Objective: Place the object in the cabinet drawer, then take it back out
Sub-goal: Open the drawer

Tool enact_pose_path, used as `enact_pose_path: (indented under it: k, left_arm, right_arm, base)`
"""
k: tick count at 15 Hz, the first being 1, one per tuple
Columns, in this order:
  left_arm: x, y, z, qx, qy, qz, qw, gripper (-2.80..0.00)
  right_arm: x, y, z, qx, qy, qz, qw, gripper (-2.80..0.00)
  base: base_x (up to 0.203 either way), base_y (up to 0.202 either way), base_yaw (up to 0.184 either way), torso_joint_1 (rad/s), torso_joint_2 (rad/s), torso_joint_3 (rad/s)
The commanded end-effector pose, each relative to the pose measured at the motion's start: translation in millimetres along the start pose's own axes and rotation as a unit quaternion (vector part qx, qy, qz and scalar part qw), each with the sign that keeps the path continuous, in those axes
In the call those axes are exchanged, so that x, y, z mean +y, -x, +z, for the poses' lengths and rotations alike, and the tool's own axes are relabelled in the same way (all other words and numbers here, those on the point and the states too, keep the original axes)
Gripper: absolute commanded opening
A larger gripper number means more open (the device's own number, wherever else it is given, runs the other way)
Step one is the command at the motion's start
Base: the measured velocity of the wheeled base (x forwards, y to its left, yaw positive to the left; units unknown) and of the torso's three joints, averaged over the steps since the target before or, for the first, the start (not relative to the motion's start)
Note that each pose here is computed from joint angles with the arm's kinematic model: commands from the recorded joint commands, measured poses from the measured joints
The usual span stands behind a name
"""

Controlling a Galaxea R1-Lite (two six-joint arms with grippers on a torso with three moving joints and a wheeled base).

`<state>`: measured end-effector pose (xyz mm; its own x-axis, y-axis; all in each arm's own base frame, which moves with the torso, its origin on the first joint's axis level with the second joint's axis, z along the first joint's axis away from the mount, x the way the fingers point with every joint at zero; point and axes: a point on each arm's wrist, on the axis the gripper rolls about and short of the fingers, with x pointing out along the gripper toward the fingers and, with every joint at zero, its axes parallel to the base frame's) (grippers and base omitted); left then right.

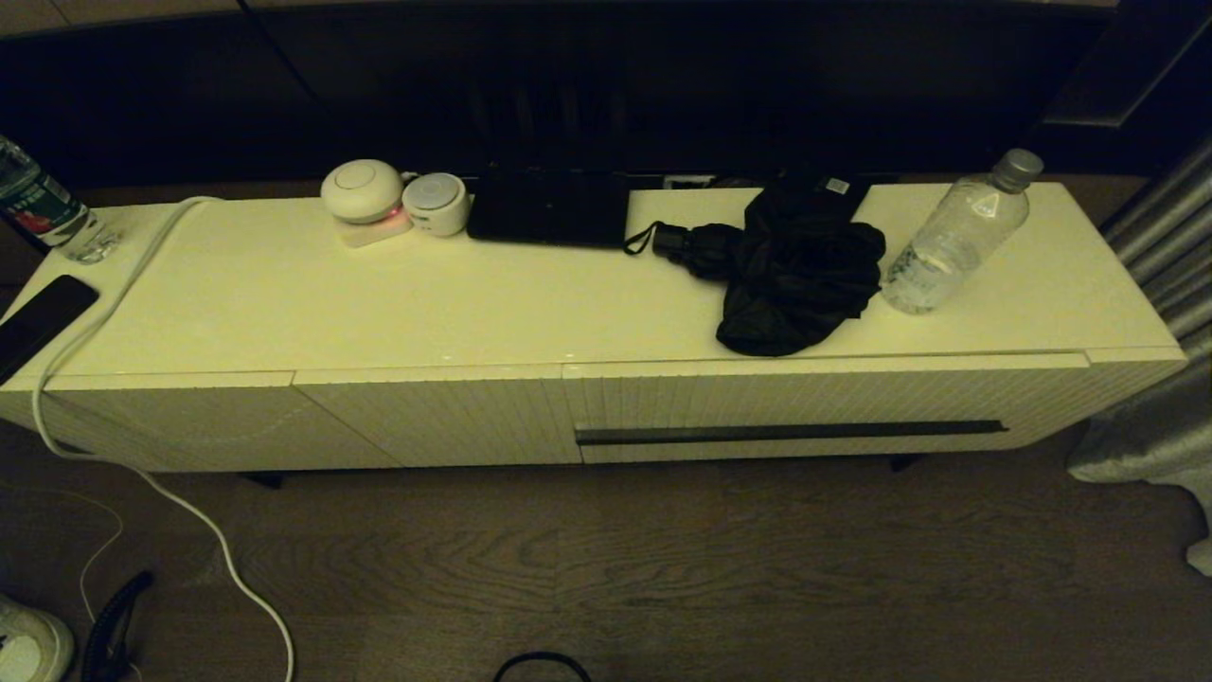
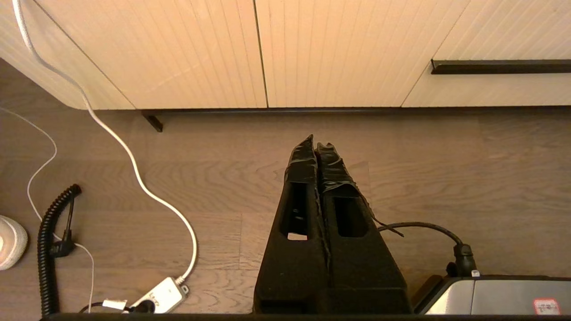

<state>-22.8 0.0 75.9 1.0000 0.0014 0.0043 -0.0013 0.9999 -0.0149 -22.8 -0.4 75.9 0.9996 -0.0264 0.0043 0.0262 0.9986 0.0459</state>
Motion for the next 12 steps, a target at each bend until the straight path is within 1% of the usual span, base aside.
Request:
enact_pose_path:
  k: [1, 3, 5, 8, 12]
  left_arm:
    - [0.0, -0.1, -0.4, 0.0, 0.0, 0.0, 1.0, -2.8]
    - [0.0, 0.0, -0.4, 0.0, 0.0, 0.0, 1.0, -2.8]
    - [0.0, 0.0, -0.4, 0.0, 0.0, 0.0, 1.0, -2.8]
    - [0.0, -0.1, -0.4, 0.001, 0.0, 0.0, 1.0, -2.8]
    - [0.0, -0.1, -0.4, 0.001, 0.0, 0.0, 1.0, -2.8]
  right_arm:
    - [0.0, 0.1, 0.0, -0.001, 0.0, 0.0, 1.0, -2.8]
    - [0.0, 0.1, 0.0, -0.001, 0.0, 0.0, 1.0, -2.8]
    - [-0.1, 0.1, -0.6, 0.002, 0.011, -0.001, 1.0, -2.8]
    - [0.0, 0.0, -0.1, 0.001, 0.001, -0.001, 1.0, -2.8]
    - [-0.1, 0.1, -0.2, 0.0, 0.007, -0.001, 1.0, -2.8]
  base:
    - [0.0, 0.0, 0.0, 0.0, 0.0, 0.0]
    - [0.0, 0.0, 0.0, 0.0, 0.0, 0.0]
    - [0.0, 0.0, 0.0, 0.0, 0.0, 0.0]
    - [0.0, 0.0, 0.0, 0.0, 0.0, 0.0]
    - [0.0, 0.0, 0.0, 0.0, 0.0, 0.0]
